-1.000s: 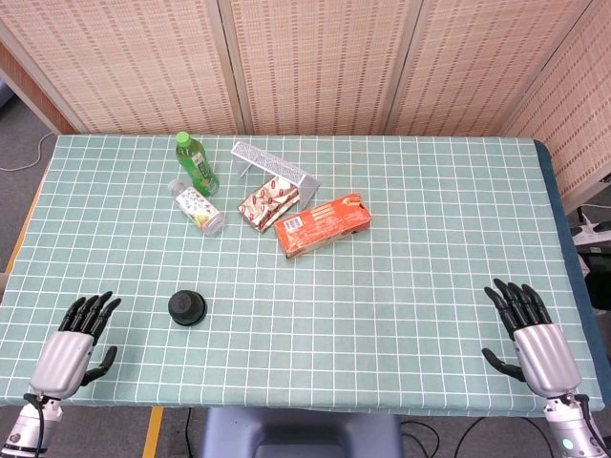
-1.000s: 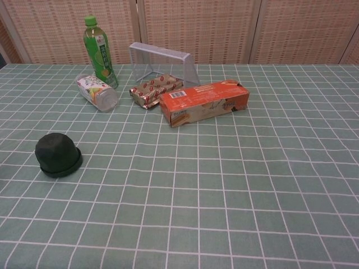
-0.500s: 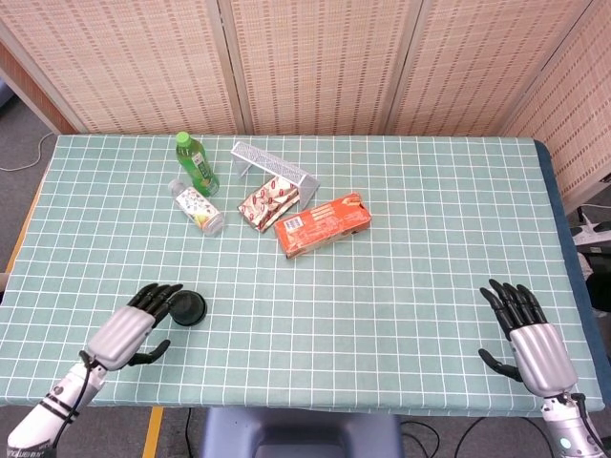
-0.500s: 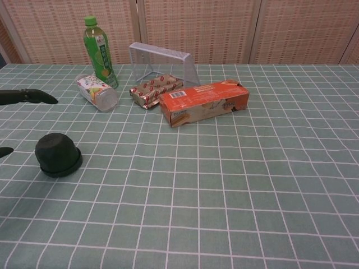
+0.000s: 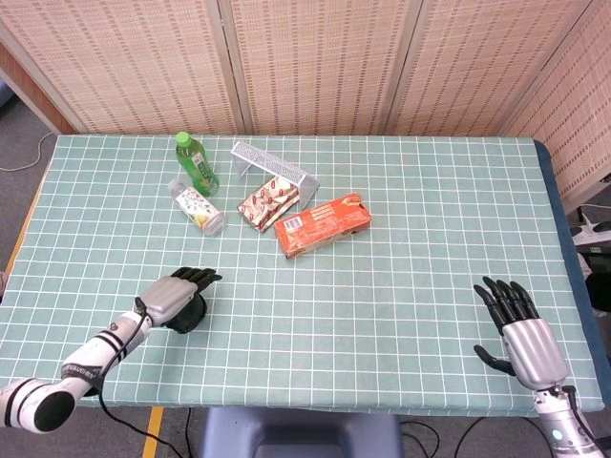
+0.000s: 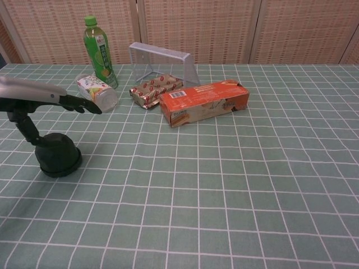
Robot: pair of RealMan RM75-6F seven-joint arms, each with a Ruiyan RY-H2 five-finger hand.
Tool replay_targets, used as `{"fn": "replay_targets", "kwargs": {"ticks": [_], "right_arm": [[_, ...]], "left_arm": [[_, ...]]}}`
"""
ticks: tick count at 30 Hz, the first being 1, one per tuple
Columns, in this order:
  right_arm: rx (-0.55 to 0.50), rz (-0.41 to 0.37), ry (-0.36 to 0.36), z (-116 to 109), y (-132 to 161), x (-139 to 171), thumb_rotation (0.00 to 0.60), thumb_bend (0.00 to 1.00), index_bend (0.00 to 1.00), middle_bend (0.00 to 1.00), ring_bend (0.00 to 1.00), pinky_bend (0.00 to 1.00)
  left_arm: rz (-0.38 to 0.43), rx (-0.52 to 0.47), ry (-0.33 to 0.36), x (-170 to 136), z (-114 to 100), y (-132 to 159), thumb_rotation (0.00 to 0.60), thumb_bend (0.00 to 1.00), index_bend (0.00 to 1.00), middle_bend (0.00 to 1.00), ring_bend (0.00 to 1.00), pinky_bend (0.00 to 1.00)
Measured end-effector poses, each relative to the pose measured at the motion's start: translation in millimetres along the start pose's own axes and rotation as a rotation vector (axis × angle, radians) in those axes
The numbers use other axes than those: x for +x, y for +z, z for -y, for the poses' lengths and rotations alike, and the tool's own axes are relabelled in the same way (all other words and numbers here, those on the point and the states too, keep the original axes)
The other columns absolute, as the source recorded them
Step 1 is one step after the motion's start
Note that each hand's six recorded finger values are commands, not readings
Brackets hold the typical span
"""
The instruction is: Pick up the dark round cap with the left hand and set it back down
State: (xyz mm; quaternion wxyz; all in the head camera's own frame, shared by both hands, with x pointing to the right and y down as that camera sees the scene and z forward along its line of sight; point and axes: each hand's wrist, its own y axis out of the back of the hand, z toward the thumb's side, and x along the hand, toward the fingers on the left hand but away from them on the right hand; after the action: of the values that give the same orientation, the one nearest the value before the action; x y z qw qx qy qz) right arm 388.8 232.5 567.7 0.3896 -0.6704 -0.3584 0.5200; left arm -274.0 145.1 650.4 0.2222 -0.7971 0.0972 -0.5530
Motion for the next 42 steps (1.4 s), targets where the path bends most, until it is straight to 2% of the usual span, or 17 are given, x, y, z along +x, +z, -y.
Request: {"fn": "replay_targets", "kwargs": {"ticks": [6, 18, 28, 33, 36, 39, 42], "right_arm": [[-0.011, -0.006, -0.013, -3, 0, 0, 0.6, 0.12, 0.0, 0.0, 0.0, 0.0], [-0.018, -0.005, -0.016, -4, -1, -1, 0.6, 0.12, 0.0, 0.0, 0.0, 0.0], [-0.023, -0.005, -0.019, -5, -1, 0, 0.6, 0.12, 0.0, 0.0, 0.0, 0.0], [-0.021, -0.003, -0.016, -4, -1, -1, 0.6, 0.12, 0.0, 0.0, 0.0, 0.0], [-0.022, -0.002, -0.018, -4, -1, -1, 0.6, 0.12, 0.0, 0.0, 0.0, 0.0], [-0.025, 0.0, -0.021, -5, -1, -1, 0.6, 0.12, 0.0, 0.0, 0.0, 0.0], [-0.026, 0.0, -0.022, -5, -1, -1, 0.6, 0.12, 0.0, 0.0, 0.0, 0.0]], "left_arm": [[-0.072, 0.025, -0.08, 19, 6, -6, 0.6, 0.37, 0.0, 0.0, 0.0, 0.02], [-0.205, 0.126, -0.215, 29, 12, -12, 0.6, 0.36, 0.0, 0.0, 0.0, 0.02], [-0.248, 0.177, -0.281, 33, 20, -11, 0.6, 0.35, 0.0, 0.0, 0.0, 0.06], [-0.259, 0.183, -0.279, 36, 20, -14, 0.6, 0.35, 0.0, 0.0, 0.0, 0.09], [-0.265, 0.201, -0.27, 37, 20, -15, 0.6, 0.35, 0.07, 0.03, 0.02, 0.15], [-0.273, 0.219, -0.27, 37, 23, -18, 0.6, 0.35, 0.19, 0.16, 0.1, 0.25], [-0.285, 0.241, -0.272, 38, 25, -21, 0.6, 0.35, 0.27, 0.24, 0.16, 0.31]]}}
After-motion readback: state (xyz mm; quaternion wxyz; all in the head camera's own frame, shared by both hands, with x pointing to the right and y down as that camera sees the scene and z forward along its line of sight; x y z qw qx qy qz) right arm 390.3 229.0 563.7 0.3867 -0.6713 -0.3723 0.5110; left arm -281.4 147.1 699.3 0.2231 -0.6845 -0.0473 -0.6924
